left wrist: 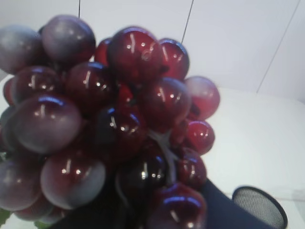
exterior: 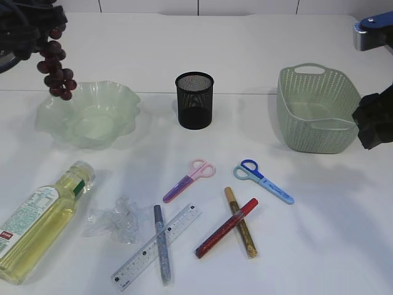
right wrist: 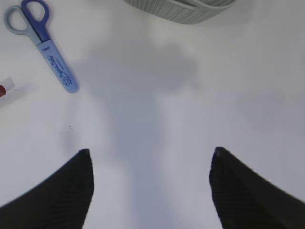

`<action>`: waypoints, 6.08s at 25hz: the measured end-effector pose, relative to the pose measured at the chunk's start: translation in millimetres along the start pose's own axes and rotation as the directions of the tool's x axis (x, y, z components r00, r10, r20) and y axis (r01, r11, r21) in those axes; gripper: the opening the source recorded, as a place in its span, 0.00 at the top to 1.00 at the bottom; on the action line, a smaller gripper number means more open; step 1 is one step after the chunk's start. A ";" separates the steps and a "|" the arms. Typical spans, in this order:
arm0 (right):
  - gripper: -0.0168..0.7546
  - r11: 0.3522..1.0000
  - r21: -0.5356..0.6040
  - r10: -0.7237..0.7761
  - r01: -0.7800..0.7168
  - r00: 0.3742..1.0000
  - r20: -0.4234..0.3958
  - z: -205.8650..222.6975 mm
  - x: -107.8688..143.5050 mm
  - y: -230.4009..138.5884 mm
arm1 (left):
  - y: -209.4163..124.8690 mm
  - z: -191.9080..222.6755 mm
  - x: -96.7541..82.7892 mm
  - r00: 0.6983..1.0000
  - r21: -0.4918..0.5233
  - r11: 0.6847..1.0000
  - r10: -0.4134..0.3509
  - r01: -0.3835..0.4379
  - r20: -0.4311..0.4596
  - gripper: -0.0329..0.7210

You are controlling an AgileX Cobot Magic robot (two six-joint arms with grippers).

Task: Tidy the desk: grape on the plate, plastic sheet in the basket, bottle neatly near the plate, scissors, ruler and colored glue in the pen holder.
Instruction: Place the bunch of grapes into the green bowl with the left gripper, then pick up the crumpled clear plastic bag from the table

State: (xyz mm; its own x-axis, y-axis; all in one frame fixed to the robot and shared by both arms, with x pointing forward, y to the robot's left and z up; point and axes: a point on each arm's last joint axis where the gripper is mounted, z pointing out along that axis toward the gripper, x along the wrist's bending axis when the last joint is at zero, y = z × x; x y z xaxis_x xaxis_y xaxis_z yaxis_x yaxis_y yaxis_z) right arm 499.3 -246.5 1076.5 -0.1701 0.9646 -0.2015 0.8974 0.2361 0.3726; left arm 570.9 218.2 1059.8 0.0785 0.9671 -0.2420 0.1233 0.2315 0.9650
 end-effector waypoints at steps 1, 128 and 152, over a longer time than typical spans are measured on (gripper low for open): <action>0.22 1.000 0.000 0.000 0.000 1.000 0.000 0.0 0.0 0.0 | 1.9 7.5 -0.4 1.000 -0.007 1.000 -0.002 0.002 -0.003 0.73; 0.22 0.993 0.060 0.112 -0.103 0.979 -0.168 -21.4 11.1 -14.5 | -65.4 -56.3 -64.4 0.927 0.851 0.369 0.119 -0.374 0.356 0.31; 0.22 0.994 0.044 0.105 -0.099 0.979 -0.172 -21.4 11.3 -13.1 | -148.9 4.9 -75.6 0.992 0.970 0.222 0.100 -0.098 0.078 0.32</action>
State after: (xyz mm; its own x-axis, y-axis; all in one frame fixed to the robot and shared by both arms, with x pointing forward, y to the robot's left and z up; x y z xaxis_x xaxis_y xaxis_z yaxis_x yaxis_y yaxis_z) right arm 476.9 -236.1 1088.8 -0.1421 0.9899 -0.0021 0.9269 0.1338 0.3506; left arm 551.5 110.1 933.9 0.1671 0.9742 -0.1517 0.9793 -0.1462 0.1398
